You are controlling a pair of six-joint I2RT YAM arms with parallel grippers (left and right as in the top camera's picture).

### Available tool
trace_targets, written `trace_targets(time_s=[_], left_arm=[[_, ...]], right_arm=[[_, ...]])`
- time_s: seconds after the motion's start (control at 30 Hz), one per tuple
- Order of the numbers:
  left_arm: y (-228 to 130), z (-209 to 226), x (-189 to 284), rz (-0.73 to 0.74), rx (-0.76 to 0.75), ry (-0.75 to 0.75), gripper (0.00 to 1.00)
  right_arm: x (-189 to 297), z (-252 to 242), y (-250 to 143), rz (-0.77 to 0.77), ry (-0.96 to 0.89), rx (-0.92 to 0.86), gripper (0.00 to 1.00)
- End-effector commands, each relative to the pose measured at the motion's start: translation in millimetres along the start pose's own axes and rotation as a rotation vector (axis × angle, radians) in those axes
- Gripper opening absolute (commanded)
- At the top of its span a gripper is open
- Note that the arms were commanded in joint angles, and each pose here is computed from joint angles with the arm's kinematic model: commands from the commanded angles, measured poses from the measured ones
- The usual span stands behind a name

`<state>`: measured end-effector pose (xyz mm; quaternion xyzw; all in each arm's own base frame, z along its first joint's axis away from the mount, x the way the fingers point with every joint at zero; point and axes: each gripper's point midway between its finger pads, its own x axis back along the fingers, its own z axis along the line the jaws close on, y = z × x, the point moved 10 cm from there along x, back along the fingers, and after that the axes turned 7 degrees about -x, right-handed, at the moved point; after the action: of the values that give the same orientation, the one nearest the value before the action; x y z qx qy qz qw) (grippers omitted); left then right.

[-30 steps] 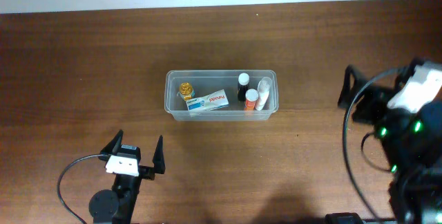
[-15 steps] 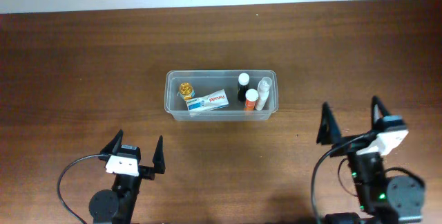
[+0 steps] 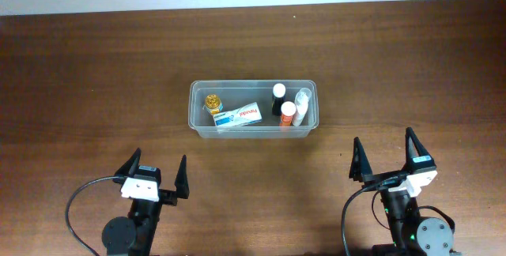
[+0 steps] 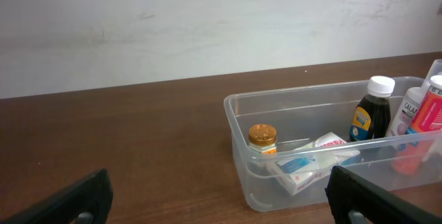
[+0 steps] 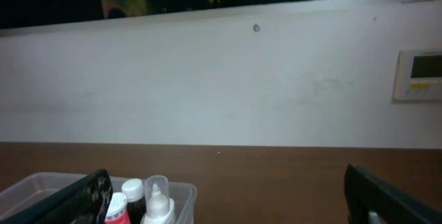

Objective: Pack container

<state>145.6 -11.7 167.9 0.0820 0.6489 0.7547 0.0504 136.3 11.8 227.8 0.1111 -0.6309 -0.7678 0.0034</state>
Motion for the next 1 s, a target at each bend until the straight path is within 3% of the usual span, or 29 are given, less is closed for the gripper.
trace_targets(time_s=[0.0,0.97], left_arm=[[-0.5,0.3,0.5,-0.001,-0.012,0.004,0.99],[-0.6,0.3,0.5,-0.001,-0.012,0.004,0.99]], right_arm=[[0.0,-0.7,-6.9,0.006,0.004,0.003,0.98],[1.2,-11.8,-62.1,0.232,-0.023,0.1,0.98]])
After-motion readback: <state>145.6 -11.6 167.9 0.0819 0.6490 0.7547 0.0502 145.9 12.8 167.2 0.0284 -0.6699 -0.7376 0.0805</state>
